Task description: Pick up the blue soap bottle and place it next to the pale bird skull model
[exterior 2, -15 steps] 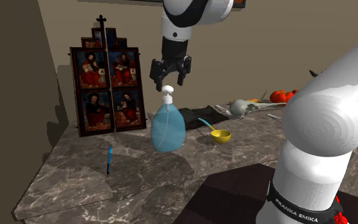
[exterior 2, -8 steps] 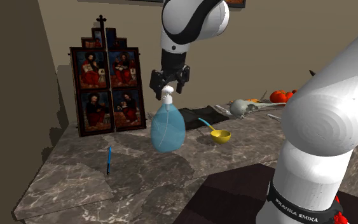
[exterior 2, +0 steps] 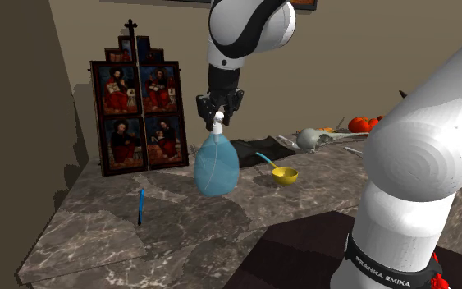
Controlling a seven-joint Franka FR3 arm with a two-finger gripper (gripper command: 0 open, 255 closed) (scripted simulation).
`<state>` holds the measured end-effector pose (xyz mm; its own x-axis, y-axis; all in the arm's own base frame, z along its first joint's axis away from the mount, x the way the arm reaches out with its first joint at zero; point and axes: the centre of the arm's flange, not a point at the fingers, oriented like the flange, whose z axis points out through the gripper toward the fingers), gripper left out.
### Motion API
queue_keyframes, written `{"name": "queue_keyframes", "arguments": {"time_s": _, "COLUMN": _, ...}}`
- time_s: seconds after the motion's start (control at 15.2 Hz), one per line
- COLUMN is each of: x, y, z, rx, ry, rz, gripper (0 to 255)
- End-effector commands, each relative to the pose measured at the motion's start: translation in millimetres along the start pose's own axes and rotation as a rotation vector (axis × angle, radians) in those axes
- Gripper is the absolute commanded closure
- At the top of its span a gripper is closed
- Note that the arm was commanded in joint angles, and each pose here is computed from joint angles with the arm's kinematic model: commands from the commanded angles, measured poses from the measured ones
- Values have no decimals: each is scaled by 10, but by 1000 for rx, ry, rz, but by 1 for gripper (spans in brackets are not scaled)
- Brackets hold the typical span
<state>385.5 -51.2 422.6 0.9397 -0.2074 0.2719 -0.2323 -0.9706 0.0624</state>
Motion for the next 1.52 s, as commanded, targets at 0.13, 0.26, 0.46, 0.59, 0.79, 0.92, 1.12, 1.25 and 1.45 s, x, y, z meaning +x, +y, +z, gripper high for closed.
{"name": "queue_keyframes", "arguments": {"time_s": 0.13, "x": -1, "y": 0, "z": 1, "rx": 0, "ry": 0, "rz": 0, "gripper": 255}}
{"name": "queue_keyframes", "arguments": {"time_s": 0.26, "x": -1, "y": 0, "z": 0, "rx": 0, "ry": 0, "rz": 0, "gripper": 255}}
{"name": "queue_keyframes", "arguments": {"time_s": 0.46, "x": -1, "y": 0, "z": 1, "rx": 0, "ry": 0, "rz": 0, "gripper": 255}}
{"name": "queue_keyframes", "arguments": {"time_s": 0.59, "x": 28, "y": 7, "z": -100, "rx": 0, "ry": 0, "rz": 0, "gripper": 255}}
{"name": "queue_keyframes", "arguments": {"time_s": 0.79, "x": 71, "y": 17, "z": -252, "rx": 0, "ry": 0, "rz": 0, "gripper": 255}}
{"name": "queue_keyframes", "arguments": {"time_s": 0.92, "x": 100, "y": 23, "z": -354, "rx": 0, "ry": 0, "rz": 0, "gripper": 255}}
{"name": "queue_keyframes", "arguments": {"time_s": 1.12, "x": 143, "y": 33, "z": -506, "rx": 0, "ry": 0, "rz": 0, "gripper": 255}}
{"name": "queue_keyframes", "arguments": {"time_s": 1.25, "x": 172, "y": 40, "z": -607, "rx": 0, "ry": 0, "rz": 0, "gripper": 255}}
{"name": "queue_keyframes", "arguments": {"time_s": 1.45, "x": 215, "y": 50, "z": -759, "rx": 0, "ry": 0, "rz": 0, "gripper": 255}}
